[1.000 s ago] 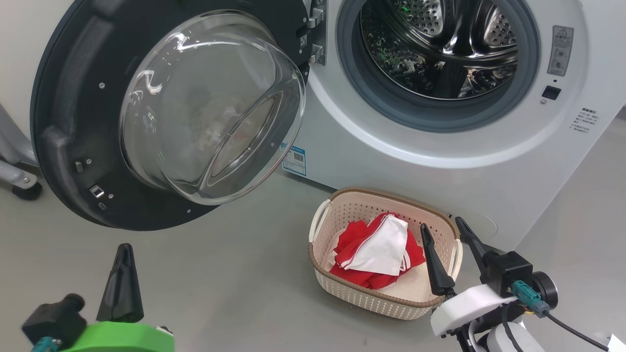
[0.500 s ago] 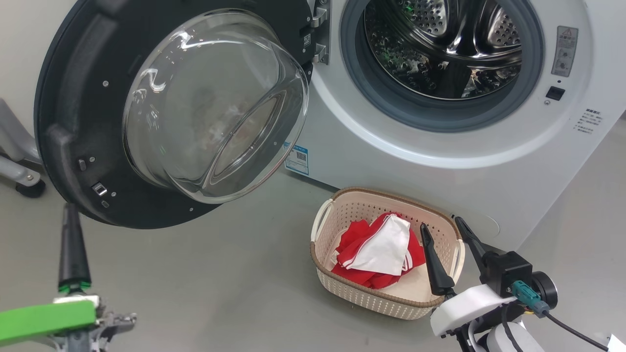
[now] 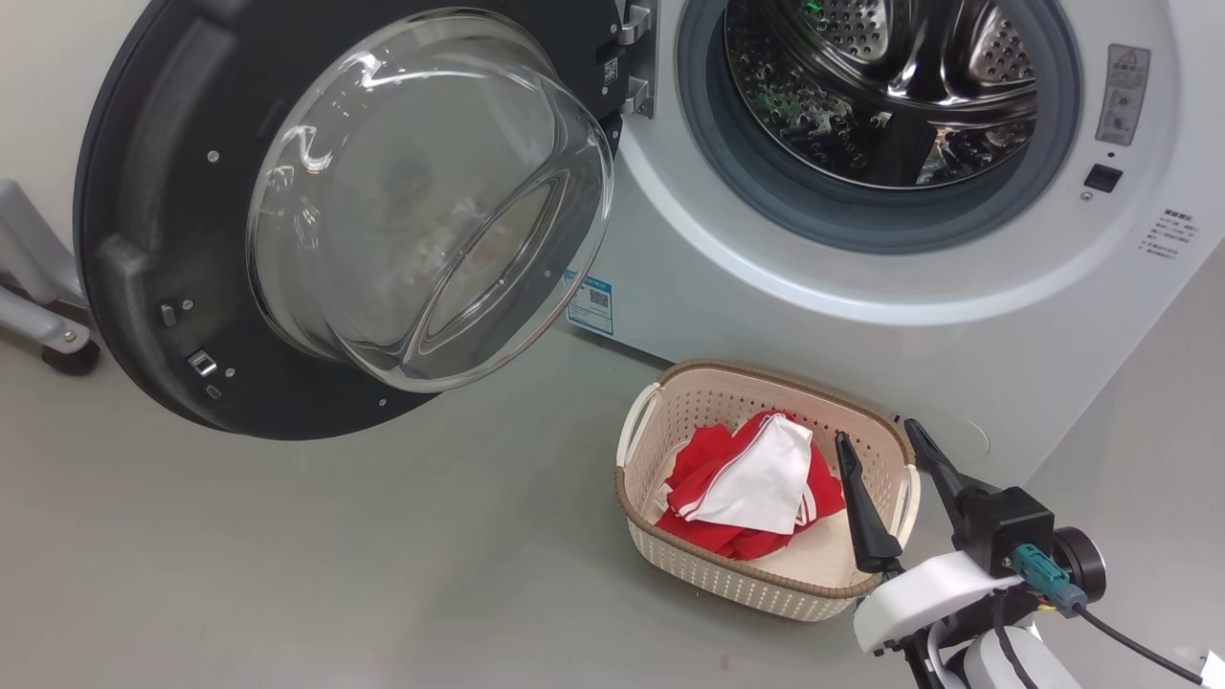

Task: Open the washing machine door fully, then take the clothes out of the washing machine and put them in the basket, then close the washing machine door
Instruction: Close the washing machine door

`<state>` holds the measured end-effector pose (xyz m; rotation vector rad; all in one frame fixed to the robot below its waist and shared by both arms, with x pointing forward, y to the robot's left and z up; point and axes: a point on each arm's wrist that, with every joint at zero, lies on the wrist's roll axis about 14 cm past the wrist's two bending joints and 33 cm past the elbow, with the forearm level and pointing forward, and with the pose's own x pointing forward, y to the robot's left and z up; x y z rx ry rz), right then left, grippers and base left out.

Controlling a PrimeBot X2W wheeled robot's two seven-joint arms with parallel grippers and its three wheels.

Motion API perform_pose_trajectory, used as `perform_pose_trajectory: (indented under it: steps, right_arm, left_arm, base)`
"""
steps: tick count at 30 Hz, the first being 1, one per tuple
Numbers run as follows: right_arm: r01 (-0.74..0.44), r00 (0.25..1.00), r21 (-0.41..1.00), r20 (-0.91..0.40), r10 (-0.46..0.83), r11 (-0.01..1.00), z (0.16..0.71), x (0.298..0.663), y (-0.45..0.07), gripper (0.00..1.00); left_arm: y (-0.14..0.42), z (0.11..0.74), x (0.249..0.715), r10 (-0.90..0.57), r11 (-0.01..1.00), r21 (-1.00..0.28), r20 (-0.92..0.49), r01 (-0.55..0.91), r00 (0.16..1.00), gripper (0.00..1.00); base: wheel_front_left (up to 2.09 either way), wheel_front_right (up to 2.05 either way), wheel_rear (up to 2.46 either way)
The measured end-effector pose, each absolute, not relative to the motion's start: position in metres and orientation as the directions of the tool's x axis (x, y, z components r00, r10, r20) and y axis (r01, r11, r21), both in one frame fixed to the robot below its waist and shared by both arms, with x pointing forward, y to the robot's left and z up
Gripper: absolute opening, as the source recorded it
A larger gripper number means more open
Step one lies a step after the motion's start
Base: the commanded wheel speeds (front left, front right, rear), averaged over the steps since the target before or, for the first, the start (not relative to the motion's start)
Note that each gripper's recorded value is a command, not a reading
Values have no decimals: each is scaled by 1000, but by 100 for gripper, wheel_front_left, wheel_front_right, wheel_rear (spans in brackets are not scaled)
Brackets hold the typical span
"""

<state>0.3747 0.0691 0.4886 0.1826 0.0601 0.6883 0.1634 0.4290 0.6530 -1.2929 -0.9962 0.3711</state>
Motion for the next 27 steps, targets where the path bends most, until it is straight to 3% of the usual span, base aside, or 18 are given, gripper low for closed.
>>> perform_pose_trajectory:
  steps: [10, 27]
  right_arm:
    - [-636, 760, 183, -19, 650, 749, 482, 376, 71, 100]
    - [-637, 759, 163, -36, 650, 753, 480, 385, 65, 100]
  left_arm:
    - [496, 630, 155, 777, 158, -979, 202, 127, 596, 0]
    - [504, 591, 222, 627, 85, -989, -40, -119, 778, 0]
  base:
    - [0, 0, 0]
    - [0, 0, 0]
